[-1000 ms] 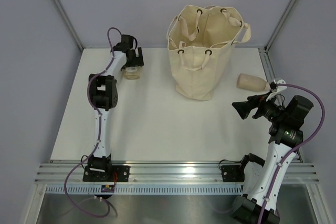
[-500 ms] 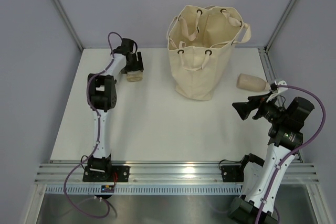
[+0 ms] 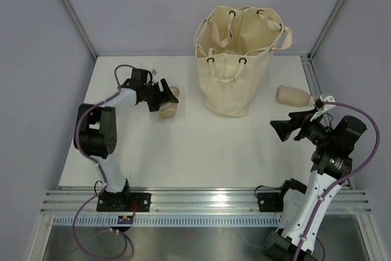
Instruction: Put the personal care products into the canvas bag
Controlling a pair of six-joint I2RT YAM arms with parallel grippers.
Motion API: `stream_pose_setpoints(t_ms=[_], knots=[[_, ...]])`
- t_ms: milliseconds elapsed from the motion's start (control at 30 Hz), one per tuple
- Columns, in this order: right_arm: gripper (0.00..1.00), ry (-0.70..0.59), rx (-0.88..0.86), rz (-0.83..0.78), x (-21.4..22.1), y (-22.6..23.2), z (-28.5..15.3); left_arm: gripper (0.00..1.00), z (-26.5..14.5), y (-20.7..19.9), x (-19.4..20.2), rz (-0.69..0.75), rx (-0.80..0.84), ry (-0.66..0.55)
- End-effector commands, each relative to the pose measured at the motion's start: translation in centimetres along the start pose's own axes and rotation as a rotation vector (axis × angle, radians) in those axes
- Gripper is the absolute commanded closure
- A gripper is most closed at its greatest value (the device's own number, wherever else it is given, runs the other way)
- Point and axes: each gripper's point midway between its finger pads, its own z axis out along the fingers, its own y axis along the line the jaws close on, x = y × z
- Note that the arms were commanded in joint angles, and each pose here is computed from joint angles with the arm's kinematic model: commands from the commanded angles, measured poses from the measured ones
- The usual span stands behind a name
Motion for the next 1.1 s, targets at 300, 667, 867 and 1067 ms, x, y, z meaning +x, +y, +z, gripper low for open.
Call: stream_pose_setpoints(t_ms=[300, 667, 867, 1067], knots=[[0.01, -0.021, -0.004, -0.019, -0.5, 0.0, -0.1, 1.0, -20.8, -19.2, -0.8, 0.088, 0.773, -0.408], [0.01, -0.019, 0.002, -0.009, -0.4, -0.4, 0.0, 0.96, -29.1, -34.2, -3.9, 0.348, 0.875, -0.615], [0.01, -0.024, 0.008, -0.015, -0.3, -0.3, -0.1, 0.93, -25.1, -42.0, -9.1, 0.456, 0.865, -0.69], [0.01, -0.038, 0.007, -0.029, -0.4, 0.0, -0.3, 0.87, -19.6, -43.4, -14.2, 0.431, 0.792, -0.849]])
